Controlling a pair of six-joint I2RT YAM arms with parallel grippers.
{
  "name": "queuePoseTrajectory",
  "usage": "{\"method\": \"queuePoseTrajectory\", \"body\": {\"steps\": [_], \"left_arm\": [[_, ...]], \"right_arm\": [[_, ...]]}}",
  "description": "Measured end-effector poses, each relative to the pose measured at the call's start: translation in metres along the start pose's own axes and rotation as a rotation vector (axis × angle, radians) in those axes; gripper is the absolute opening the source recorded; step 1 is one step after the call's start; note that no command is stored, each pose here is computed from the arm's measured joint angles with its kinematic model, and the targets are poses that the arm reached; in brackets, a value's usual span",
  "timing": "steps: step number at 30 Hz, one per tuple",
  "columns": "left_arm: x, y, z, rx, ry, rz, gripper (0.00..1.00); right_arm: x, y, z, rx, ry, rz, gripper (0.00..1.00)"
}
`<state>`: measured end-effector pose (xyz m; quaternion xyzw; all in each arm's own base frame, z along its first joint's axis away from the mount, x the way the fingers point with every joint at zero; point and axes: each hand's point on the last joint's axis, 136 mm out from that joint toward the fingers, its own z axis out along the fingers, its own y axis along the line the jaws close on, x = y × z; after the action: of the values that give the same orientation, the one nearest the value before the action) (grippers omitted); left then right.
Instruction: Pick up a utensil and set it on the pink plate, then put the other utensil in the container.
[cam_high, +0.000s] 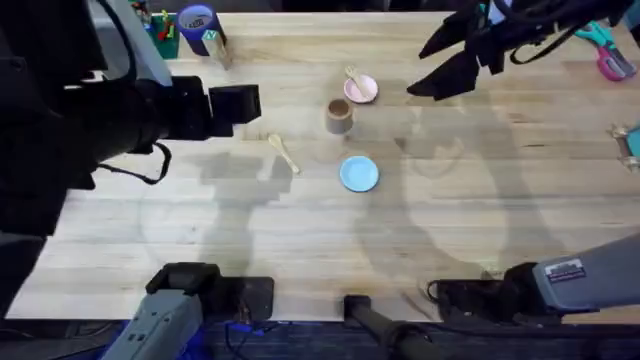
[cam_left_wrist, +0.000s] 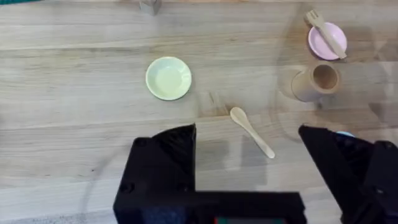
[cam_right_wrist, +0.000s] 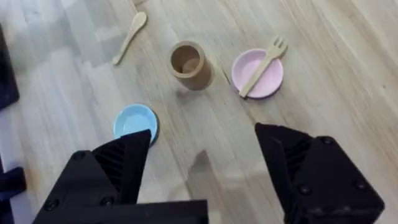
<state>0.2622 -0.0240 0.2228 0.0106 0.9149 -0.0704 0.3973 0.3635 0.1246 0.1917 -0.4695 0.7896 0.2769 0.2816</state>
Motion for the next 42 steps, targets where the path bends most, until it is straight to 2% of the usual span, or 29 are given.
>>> {"method": "queuePoseTrajectory", "body": {"steps": [7, 24, 28, 36, 40, 42], "left_arm": [[0.0, 0.0, 0.0, 0.0, 0.0, 0.0, 0.992], [0.0, -0.006, 0.0, 0.035, 0.001, -0.008, 0.992], [0.002, -0.007, 0.003, 0.04, 0.02, -0.068, 0.992], [0.035, -0.004, 0.039, 0.008, 0.238, -0.286, 0.992], [0.044, -0.01, 0.051, -0.028, 0.292, -0.343, 0.992], [0.042, -0.018, 0.057, -0.081, 0.297, -0.359, 0.992]], "right_arm": [[-0.004, 0.011, 0.004, -0.057, -0.063, -0.14, 0.997], [-0.003, 0.015, 0.007, -0.078, -0.085, -0.202, 0.997], [-0.003, 0.015, 0.007, -0.079, -0.085, -0.201, 0.997], [-0.002, 0.016, 0.007, -0.082, -0.083, -0.196, 0.997], [-0.002, 0.017, 0.007, -0.084, -0.082, -0.192, 0.997], [-0.001, 0.017, 0.007, -0.087, -0.08, -0.186, 0.997]]}}
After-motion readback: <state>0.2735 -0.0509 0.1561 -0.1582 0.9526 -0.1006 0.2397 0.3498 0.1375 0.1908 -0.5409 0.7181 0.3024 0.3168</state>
